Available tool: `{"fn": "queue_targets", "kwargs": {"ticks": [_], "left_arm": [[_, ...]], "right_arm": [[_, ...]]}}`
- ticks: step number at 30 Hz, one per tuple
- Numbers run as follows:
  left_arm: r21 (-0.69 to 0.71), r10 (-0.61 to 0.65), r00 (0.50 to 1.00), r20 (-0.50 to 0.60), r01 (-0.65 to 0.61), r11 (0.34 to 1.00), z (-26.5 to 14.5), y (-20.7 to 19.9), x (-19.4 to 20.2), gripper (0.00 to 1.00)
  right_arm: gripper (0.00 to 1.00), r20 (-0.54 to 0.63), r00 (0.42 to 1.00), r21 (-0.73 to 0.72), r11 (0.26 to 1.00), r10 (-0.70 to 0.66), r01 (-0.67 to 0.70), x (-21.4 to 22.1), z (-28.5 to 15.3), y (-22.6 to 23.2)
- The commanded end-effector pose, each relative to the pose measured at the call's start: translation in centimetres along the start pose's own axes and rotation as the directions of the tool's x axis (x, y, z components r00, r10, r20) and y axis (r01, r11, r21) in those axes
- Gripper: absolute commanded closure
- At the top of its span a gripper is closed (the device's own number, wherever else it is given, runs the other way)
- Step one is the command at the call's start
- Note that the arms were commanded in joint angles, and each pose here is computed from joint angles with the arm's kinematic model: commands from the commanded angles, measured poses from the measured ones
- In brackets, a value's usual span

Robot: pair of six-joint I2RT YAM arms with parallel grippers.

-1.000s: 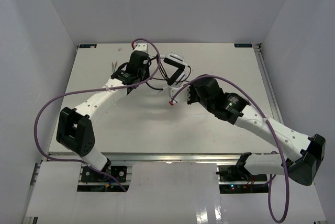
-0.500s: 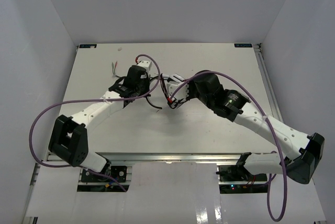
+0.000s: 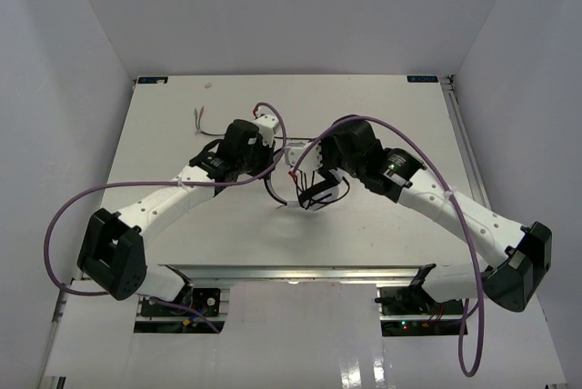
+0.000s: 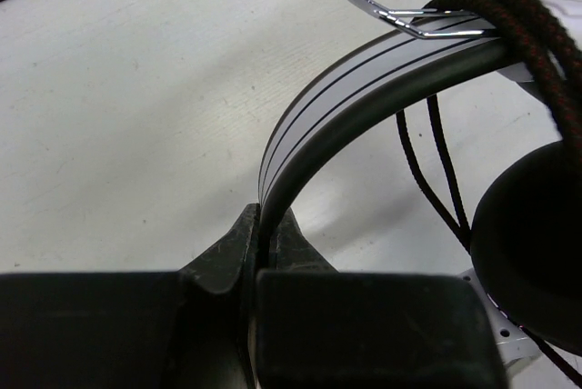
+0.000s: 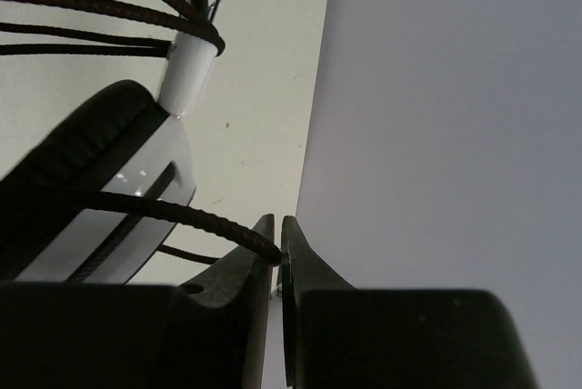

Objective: Wrap the headphones

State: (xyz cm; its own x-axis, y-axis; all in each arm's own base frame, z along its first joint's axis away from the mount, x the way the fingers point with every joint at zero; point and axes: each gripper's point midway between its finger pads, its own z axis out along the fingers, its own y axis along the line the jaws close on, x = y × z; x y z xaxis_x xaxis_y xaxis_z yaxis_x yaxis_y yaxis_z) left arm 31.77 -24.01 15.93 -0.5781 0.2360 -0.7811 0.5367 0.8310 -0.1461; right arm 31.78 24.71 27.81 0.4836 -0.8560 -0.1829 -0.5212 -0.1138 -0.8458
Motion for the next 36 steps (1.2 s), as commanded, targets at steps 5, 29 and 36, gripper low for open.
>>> {"fn": "queue_targets", "kwargs": {"ticks": [5,29,36], "left_arm": [[0.198,0.058,0.987,0.152,-0.088,0.976,-3.7,-4.8,-3.9,1.00],[0.252,-0.014,0.968,0.250,-0.051,0.966,-9.5,-7.6,-10.9,1.00],[0.272,-0.075,0.968,0.238,0.008,0.962,-10.6,-8.3,-12.9,1.00]], "right_arm": [[0.88,0.119,0.993,0.017,1.000,0.022,-0.024,1.1,1.0,-2.6],[0.72,0.399,0.748,-0.353,0.842,0.531,-0.409,-0.1,3.6,1.7],[0.53,0.465,0.561,-0.499,0.726,0.685,-0.473,-2.2,3.3,1.2]]}}
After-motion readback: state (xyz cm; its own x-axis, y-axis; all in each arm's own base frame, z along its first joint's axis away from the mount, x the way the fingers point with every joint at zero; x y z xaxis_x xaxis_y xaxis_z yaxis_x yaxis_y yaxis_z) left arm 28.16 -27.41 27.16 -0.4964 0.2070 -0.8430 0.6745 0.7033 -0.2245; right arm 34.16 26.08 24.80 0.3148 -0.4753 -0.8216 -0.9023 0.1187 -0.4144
